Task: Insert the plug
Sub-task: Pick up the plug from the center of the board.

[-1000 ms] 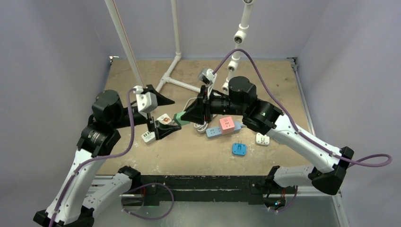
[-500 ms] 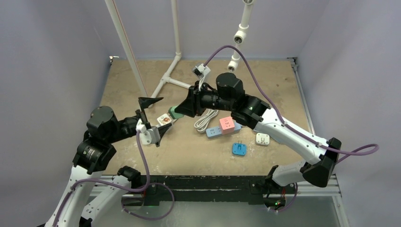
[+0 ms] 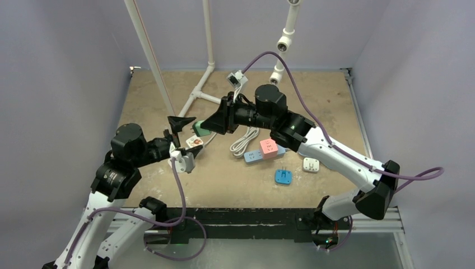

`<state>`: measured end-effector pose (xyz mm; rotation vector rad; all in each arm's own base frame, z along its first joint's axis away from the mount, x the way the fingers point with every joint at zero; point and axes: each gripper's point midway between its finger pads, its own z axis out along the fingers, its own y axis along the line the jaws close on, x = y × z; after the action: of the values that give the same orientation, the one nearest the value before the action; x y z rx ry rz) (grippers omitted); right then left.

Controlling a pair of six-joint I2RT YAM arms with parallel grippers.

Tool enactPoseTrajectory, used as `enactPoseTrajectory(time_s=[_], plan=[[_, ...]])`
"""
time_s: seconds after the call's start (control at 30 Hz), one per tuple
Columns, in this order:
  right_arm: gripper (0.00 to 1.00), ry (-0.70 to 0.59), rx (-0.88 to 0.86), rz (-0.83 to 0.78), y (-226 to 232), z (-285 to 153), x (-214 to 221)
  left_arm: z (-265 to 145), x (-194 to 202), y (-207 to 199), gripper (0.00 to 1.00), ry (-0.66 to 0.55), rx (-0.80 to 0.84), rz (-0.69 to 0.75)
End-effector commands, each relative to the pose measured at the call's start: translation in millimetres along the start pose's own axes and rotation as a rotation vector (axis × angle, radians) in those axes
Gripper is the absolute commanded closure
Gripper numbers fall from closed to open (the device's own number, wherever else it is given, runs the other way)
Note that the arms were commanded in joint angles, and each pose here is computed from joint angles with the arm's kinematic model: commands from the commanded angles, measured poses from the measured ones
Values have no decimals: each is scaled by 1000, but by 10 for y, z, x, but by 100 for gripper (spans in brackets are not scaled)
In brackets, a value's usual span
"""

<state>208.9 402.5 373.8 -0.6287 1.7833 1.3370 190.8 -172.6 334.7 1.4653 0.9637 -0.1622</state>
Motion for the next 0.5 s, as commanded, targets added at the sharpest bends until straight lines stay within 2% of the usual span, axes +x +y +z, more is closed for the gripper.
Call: enactPoseTrajectory(time_s=[0.0,0.17,0.27,0.3,0.37,0.43,0.47], plan=[[100,-43,-84,6,197,57,-147,34,35,137,14,10,-45,43],[100,-32,-83,10,197,100,-93,65,-1,209,41,-1,-54,-2],[100,-36,-84,13,199,104,-95,66,-21,176,75,-9,-35,-17],[100,-36,-84,15,200,105,-94,68,-1,157,84,-3,-31,-20],[99,-35,-87,16,203,106,-91,64,28,148,93,10,-31,-21],[67,-28,-83,23,192,107,-72,67,54,139,94,20,-30,-32],[56,-24,-82,26,187,110,-57,68,59,142,95,22,-32,-37]])
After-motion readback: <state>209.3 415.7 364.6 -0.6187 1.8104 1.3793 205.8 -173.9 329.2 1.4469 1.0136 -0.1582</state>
